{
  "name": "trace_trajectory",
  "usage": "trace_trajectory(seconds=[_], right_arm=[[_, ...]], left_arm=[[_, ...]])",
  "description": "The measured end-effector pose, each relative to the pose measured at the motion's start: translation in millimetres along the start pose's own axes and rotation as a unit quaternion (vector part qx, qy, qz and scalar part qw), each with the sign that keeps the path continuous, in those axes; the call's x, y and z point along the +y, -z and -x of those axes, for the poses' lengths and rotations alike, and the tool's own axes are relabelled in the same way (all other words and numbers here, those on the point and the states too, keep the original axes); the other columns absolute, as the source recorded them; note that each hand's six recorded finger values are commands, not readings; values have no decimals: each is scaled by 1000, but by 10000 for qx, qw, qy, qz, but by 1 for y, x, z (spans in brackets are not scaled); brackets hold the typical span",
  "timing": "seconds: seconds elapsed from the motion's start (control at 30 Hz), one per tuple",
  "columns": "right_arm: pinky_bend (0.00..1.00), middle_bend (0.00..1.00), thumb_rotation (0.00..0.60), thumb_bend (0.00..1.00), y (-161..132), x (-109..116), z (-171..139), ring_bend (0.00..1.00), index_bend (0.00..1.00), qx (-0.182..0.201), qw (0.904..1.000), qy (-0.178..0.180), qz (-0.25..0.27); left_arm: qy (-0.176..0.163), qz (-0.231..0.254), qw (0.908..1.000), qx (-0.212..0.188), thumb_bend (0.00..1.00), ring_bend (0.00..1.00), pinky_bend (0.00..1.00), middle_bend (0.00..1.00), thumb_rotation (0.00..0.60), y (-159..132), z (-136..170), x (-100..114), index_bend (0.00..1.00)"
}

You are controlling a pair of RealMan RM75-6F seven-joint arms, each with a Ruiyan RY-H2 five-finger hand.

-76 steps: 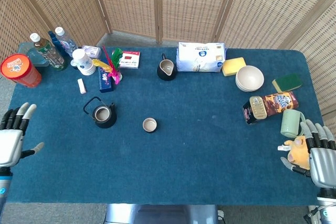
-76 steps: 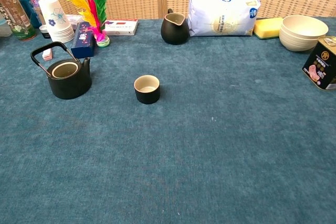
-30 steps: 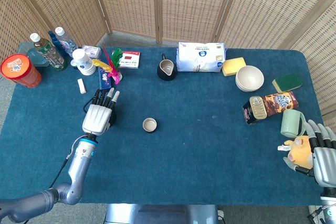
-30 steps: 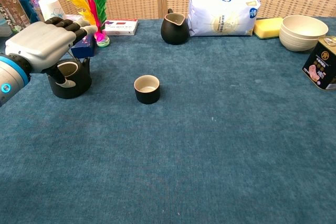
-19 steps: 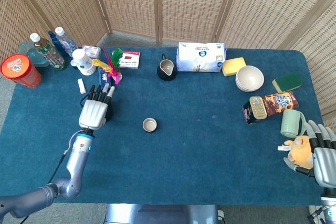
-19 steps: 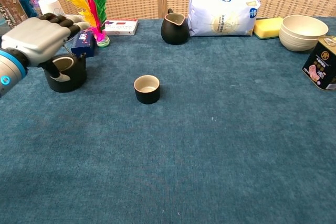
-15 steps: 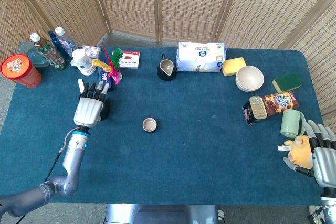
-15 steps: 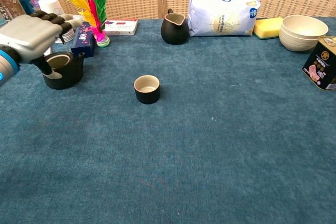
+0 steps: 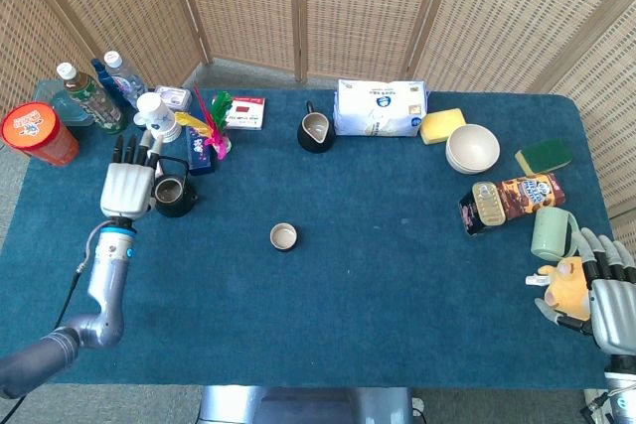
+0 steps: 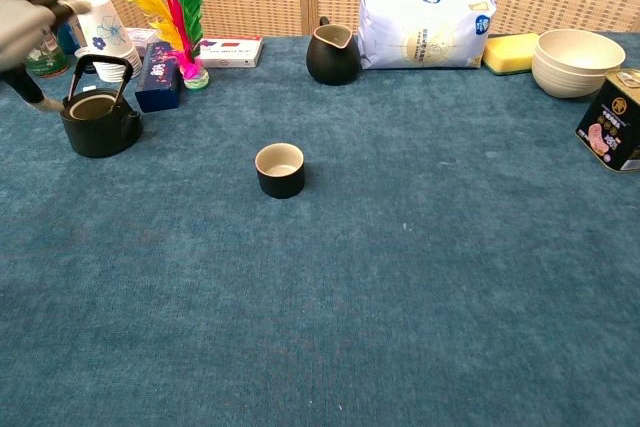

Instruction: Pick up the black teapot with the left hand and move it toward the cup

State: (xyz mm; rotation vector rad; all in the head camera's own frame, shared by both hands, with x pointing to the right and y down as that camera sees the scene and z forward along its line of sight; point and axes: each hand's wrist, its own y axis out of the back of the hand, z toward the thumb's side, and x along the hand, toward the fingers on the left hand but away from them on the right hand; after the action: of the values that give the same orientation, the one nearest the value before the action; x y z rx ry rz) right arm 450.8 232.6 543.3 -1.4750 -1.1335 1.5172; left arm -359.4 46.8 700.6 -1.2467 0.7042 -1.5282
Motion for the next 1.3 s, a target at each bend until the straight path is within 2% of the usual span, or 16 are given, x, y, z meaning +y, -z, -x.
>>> trace_trajectory(seconds=[0.23,0.43,0.57,0.93,1.3], right_arm=[[0,0,423,0,0,-1,-1,0,0,3,10000,-13,-6],[0,0,424,0,-3,-3,-2,0,0,51,10000,-39,-19],[0,0,424,0,-4,-3,-3,0,0,54,10000,-37,-27],[0,0,424,0,-1,-7,0,0,0,2,9999,-89,-63],[0,0,424,0,2,-10,5,0,0,-75,9999,-126,-82]], left_arm=[[-40,232,9997,109,0,0,24,0,600,19,-4,8,0],[6,598,9981,-126,0,0,24,0,600,25,6,21,0],[174,772,9965,-264,0,0,24,0,600,27,6,29,1],[609,1006,9930,-65,0,0,44,0,600,20,-14,31,29],[819,1077,9908,48,0,0,63,0,600,9,-34,30,49]])
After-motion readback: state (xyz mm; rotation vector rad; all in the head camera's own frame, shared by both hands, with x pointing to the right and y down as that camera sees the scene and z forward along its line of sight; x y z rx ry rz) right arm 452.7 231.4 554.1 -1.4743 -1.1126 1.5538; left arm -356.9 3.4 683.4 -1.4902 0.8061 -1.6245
